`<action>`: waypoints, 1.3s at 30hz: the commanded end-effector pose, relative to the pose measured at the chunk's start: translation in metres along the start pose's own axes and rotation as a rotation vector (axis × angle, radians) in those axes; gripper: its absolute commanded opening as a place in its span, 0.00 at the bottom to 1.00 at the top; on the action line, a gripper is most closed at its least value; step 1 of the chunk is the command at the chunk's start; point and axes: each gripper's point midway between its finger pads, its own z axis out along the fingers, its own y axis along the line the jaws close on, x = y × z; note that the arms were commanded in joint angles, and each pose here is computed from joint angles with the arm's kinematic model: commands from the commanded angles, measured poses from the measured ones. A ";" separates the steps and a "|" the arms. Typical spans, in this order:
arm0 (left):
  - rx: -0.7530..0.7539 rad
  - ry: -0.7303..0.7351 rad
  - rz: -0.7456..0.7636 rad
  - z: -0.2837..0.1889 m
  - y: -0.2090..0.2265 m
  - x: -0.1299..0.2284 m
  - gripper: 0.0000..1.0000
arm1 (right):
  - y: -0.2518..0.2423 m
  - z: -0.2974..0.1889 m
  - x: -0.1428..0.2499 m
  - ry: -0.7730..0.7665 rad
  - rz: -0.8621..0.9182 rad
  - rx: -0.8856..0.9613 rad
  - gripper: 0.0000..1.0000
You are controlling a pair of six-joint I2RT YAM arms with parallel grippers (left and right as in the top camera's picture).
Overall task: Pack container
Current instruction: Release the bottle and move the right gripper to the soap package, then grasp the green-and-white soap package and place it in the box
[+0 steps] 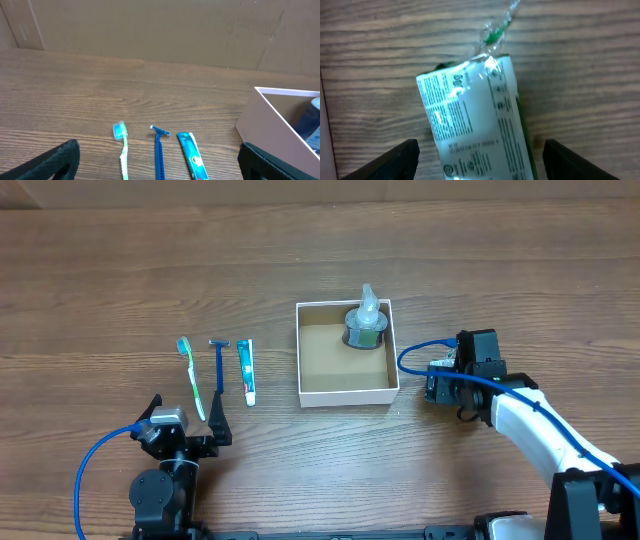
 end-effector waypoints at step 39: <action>-0.001 -0.005 -0.017 0.000 0.000 0.000 1.00 | 0.001 -0.007 -0.023 0.067 0.015 0.034 0.51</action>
